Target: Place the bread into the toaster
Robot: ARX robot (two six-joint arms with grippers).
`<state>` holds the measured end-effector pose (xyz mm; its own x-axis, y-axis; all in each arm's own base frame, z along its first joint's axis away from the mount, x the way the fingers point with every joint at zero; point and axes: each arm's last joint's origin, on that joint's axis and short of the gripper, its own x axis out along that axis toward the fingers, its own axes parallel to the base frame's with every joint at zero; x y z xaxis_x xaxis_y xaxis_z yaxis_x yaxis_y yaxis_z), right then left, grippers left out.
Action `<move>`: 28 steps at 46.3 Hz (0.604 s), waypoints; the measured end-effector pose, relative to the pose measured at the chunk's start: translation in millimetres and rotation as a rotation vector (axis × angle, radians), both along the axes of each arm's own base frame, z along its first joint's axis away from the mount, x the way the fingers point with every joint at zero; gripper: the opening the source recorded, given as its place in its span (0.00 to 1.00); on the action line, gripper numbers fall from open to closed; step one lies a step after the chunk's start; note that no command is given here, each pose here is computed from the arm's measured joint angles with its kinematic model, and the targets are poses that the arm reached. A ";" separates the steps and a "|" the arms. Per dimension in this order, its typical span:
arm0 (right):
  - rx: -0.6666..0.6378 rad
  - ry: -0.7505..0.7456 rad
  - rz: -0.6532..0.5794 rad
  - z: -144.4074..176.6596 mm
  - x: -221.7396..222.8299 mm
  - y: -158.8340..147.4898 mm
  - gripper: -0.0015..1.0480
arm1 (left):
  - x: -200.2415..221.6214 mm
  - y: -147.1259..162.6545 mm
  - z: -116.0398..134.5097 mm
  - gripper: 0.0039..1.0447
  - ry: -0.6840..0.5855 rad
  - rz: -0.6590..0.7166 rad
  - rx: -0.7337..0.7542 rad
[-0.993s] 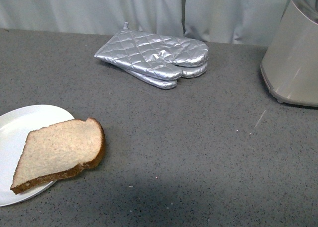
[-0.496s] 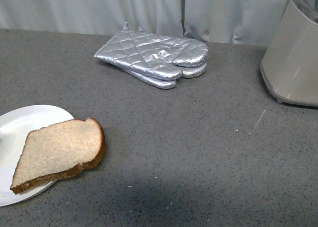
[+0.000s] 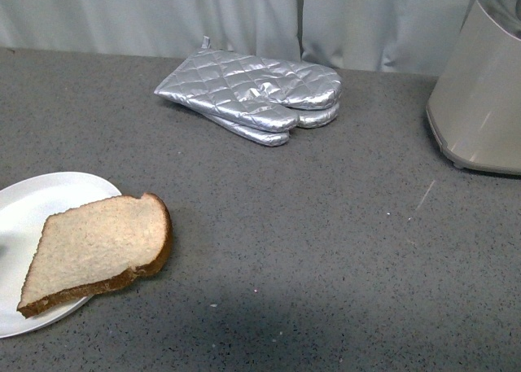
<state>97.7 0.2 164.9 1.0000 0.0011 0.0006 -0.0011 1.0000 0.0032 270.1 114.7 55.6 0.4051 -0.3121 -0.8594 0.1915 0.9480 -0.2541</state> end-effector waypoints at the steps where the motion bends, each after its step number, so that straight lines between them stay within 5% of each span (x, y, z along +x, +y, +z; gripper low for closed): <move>1: 0.000 0.000 0.000 0.0 0.0 0.0 0.91 | -0.2 -0.5 -0.4 0.88 0.000 -0.002 0.000; 14: 0.000 0.000 0.000 0.0 0.0 0.0 0.91 | -1.5 -7.3 -4.4 0.43 -0.004 0.002 0.001; 28: 0.000 0.000 0.000 0.0 0.0 0.0 0.91 | -4.0 -8.7 -6.4 0.10 0.013 0.031 -0.017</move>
<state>97.7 0.2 164.9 1.0000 0.0011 0.0006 -0.0011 1.0000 0.0032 266.1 106.0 49.2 0.4036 -0.3139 -0.8594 0.1583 0.9491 -0.2723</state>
